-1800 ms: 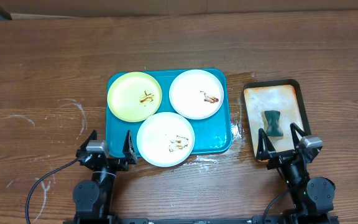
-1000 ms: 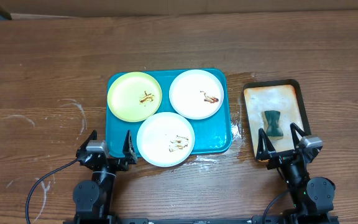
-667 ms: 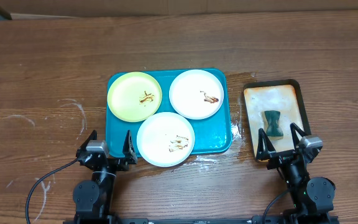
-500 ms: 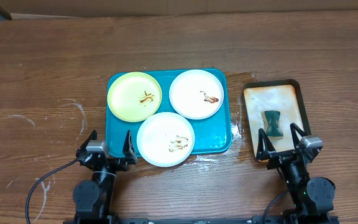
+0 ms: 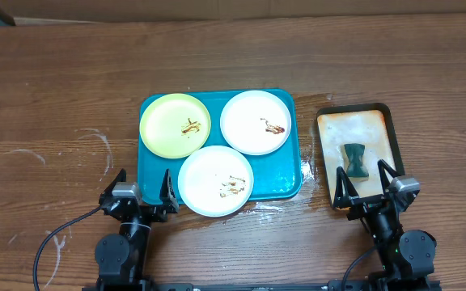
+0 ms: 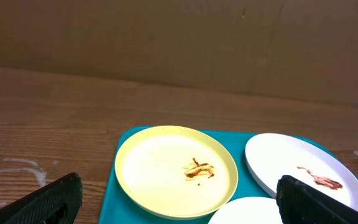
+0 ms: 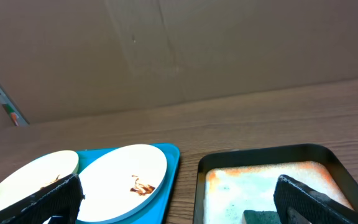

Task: Clean dirty plates on tray and stack at the side

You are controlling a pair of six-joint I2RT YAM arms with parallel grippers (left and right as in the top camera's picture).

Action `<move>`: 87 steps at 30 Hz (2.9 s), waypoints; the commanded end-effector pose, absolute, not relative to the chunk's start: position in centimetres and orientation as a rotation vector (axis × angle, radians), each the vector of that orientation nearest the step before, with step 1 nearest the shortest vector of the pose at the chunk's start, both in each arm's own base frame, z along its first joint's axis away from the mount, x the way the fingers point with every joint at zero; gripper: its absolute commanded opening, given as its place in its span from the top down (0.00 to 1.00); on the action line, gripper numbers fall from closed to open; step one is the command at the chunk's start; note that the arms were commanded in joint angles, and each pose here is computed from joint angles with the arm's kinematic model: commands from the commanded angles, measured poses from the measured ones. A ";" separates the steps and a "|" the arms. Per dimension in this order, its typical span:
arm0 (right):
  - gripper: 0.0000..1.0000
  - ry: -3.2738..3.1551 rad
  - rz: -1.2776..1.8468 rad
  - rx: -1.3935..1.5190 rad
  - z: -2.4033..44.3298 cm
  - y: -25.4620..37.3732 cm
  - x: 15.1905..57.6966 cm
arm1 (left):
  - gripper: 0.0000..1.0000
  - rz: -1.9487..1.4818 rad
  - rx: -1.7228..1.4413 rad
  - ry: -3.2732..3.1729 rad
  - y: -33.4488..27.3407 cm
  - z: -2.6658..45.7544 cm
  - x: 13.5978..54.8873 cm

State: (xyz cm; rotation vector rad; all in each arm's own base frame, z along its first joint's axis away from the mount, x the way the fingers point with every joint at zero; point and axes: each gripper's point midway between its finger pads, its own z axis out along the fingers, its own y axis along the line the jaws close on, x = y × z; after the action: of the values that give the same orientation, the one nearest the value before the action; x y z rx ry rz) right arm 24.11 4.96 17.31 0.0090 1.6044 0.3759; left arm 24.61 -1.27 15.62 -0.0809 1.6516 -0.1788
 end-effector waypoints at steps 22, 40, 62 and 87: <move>0.00 1.601 0.374 -0.002 17.1 5.1 24.1 | 0.00 -0.171 -0.086 1.647 -1.2 15.6 24.6; 0.00 1.601 0.374 -0.002 17.1 5.1 24.1 | 0.00 -0.171 -0.086 1.647 -1.2 15.6 24.6; 0.00 1.601 0.374 -0.002 17.1 5.1 24.1 | 0.00 -0.171 -0.086 1.647 -1.2 15.6 24.6; 0.00 1.512 0.262 -0.037 23.7 4.0 23.2 | 0.00 -0.171 -0.086 1.647 -1.2 15.6 24.6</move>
State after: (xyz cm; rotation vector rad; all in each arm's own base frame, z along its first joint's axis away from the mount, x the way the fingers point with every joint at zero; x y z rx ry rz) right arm 23.88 4.20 19.45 -0.0160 1.5796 0.2877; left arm 24.61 -1.27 15.62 -0.0809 1.6516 -0.1788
